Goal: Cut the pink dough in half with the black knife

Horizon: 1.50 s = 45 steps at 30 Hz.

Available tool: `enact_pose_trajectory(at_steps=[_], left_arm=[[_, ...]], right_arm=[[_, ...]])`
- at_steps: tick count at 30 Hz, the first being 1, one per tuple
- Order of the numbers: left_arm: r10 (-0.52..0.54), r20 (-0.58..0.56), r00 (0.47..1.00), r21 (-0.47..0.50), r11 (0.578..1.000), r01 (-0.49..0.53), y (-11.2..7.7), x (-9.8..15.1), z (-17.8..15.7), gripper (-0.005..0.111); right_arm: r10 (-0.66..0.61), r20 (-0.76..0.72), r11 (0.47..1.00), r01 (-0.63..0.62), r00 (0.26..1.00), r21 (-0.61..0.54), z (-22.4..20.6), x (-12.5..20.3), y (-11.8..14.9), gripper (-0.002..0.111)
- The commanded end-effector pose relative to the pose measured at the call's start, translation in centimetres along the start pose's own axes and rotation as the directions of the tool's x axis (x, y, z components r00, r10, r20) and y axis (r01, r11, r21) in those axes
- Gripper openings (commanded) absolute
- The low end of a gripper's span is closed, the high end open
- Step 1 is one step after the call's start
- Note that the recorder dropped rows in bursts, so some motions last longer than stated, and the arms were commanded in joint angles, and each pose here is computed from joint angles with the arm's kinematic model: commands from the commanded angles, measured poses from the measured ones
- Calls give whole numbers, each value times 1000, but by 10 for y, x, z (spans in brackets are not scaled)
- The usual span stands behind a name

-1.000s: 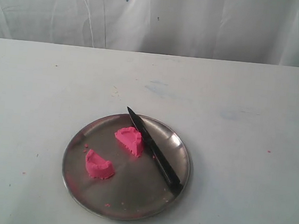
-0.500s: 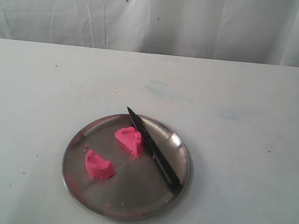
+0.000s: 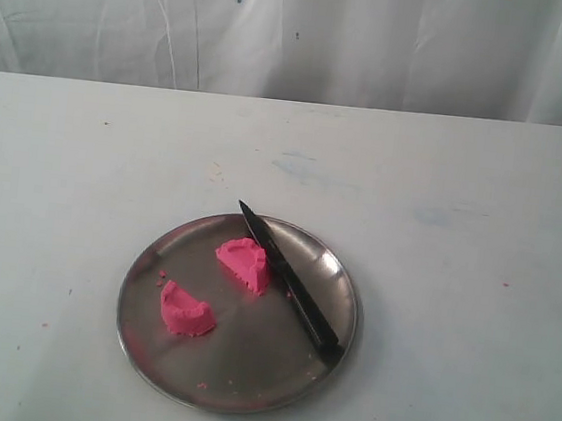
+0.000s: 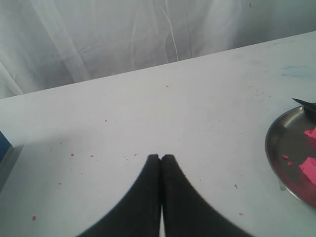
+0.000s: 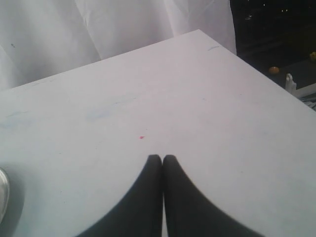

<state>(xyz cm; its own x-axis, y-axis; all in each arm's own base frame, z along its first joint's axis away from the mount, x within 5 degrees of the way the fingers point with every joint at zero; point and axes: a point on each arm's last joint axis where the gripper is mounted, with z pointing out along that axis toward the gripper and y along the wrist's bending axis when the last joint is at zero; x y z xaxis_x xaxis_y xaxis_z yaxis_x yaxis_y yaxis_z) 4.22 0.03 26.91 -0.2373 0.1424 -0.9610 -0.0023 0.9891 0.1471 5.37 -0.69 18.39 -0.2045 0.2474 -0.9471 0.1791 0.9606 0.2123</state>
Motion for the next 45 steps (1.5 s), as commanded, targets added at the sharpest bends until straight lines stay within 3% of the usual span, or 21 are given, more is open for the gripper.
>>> enact_pose_trajectory(at_steps=[1,3,7,45], left_arm=[[7,-171,985,27,1000,-2,-7,47,16,0],[-85,-206,975,71,992,101,-17,76,23,0],[-111,-182,977,49,991,122,-19,101,32,0],[-82,-189,979,46,995,92,-19,102,32,0]], right_arm=[[-5,13,1000,5,1000,6,0,-1,0,0],[-5,13,1000,5,1000,6,0,-1,0,0],[-5,11,1000,5,1000,6,0,0,-1,0],[-10,1,999,10,1000,-40,0,0,2,0]])
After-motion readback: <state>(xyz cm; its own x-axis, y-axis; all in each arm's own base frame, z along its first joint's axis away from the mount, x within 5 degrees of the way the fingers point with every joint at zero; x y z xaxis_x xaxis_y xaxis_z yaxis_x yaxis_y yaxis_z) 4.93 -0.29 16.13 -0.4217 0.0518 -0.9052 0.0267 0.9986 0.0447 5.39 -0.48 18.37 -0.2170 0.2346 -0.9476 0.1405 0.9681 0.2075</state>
